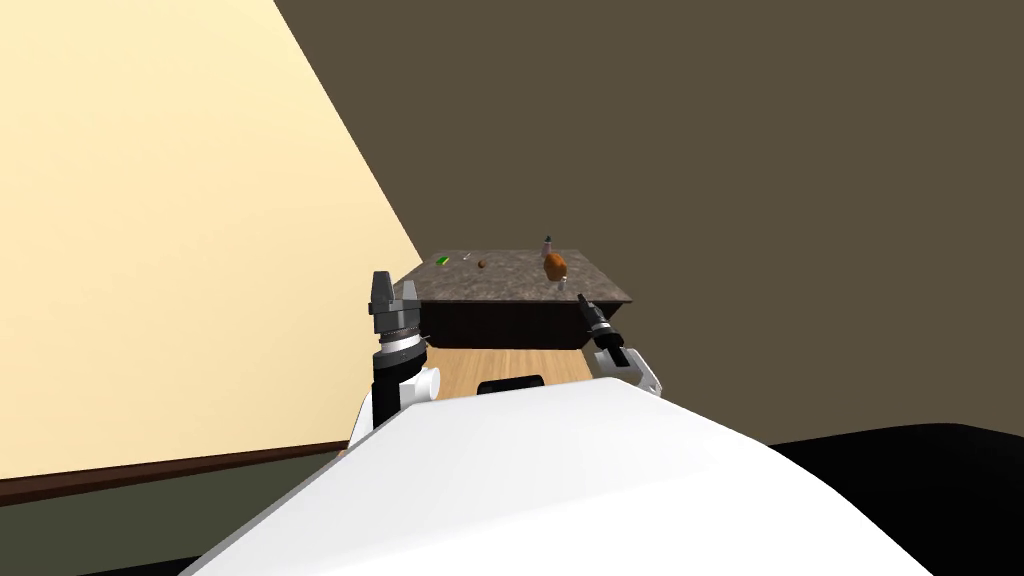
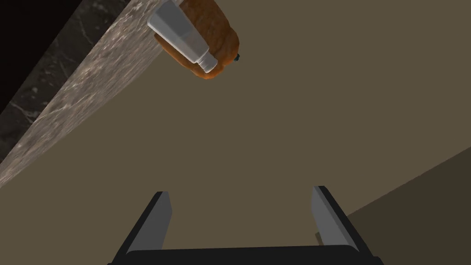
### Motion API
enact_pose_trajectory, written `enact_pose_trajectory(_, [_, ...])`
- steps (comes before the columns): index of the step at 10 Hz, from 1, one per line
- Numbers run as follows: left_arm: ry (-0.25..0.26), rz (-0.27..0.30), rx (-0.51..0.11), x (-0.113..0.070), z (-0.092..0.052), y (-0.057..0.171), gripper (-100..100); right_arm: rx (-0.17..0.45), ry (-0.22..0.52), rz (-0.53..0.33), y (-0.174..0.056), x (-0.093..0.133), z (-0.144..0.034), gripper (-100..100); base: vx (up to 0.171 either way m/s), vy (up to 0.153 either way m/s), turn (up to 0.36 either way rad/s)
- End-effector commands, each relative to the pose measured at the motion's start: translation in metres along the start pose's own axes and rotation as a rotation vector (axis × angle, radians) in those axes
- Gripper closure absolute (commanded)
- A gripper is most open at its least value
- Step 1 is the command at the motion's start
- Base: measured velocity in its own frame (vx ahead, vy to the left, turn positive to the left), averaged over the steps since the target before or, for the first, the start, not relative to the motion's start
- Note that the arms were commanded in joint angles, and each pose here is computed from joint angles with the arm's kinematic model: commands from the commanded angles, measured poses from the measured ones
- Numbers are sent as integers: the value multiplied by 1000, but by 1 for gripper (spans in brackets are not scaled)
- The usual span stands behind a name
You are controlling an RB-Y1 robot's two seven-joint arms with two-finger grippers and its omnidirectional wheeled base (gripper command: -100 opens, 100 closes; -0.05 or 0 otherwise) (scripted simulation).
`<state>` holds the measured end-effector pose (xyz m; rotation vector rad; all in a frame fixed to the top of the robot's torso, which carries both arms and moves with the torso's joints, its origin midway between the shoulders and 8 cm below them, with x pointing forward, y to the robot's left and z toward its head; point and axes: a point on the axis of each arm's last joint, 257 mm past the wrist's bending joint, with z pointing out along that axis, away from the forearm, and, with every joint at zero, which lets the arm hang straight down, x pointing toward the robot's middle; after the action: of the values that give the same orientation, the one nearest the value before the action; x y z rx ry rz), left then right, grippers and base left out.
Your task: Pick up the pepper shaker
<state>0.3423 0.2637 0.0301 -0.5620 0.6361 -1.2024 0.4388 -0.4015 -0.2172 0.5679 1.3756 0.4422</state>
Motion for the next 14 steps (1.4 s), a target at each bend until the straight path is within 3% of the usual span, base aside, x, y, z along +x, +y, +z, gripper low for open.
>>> enact_pose_trajectory(1, [0,0,0,0,0,0,0,35,29,-76,-20,4,1,-100,117,108,-35])
enact_pose_trajectory(8, [0,0,0,0,0,0,0,155,160,-410,-92,8,-4,-100,178,78,-47])
enact_pose_trajectory(9, [0,0,0,0,0,0,0,179,192,-499,-109,6,-6,-100,291,140,-90])
enact_pose_trajectory(14, [0,0,0,0,0,0,0,230,264,-732,-146,-11,-8,-100,223,101,-42])
